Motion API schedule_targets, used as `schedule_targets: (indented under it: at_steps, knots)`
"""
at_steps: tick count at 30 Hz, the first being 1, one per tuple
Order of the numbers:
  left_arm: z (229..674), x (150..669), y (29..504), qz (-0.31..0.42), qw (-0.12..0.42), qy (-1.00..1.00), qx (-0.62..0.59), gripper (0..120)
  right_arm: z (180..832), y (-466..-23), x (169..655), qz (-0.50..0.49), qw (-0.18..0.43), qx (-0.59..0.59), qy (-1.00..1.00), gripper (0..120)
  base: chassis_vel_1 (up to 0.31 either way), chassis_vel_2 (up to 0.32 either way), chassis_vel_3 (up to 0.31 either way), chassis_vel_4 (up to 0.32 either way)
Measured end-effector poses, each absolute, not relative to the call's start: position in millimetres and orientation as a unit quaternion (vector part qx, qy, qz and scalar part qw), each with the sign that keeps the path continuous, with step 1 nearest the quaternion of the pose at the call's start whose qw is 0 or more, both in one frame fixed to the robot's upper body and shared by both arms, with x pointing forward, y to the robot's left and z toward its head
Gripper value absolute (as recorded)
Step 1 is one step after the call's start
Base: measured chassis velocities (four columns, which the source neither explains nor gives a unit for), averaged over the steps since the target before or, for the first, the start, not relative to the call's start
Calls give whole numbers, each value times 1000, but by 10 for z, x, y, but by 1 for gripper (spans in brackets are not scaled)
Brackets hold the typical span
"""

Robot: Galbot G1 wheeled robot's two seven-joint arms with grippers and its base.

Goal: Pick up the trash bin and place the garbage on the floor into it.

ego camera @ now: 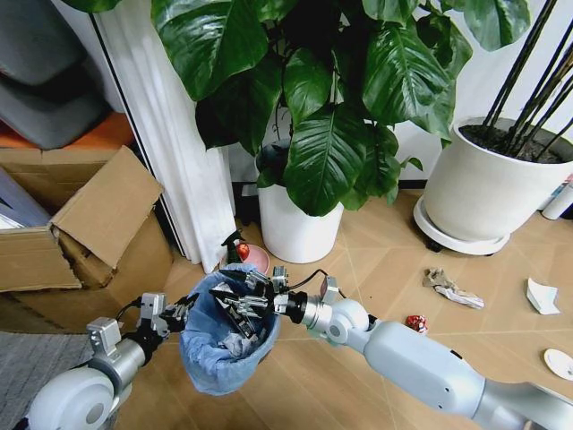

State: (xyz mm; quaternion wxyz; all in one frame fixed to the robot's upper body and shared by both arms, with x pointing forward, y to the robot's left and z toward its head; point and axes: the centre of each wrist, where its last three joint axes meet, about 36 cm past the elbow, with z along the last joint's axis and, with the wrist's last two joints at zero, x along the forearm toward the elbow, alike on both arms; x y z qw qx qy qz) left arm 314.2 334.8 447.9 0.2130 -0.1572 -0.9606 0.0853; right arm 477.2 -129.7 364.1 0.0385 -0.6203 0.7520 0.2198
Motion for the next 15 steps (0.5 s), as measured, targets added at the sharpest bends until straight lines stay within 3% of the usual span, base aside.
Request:
schedule_targets:
  at_steps: [3, 4, 7, 15]
  knots:
    - [4488, 3140, 3358, 86, 211, -961, -154, 0, 3727, -1446, 4847, 213, 46, -587, 780, 86, 0, 0, 0, 0]
    - [4504, 3128, 3364, 87, 208, -962, -152, 0, 3763, -1810, 4873, 202, 48, -507, 837, 95, 0, 0, 0, 0]
    - [4521, 3122, 3367, 89, 205, -963, -150, 0, 3687, -2165, 4746, 199, 39, -454, 868, 100, 0, 0, 0, 0]
    - [4544, 3119, 3345, 93, 199, -964, -152, 0, 3629, -2673, 4397, 200, 37, -403, 892, 100, 0, 0, 0, 0]
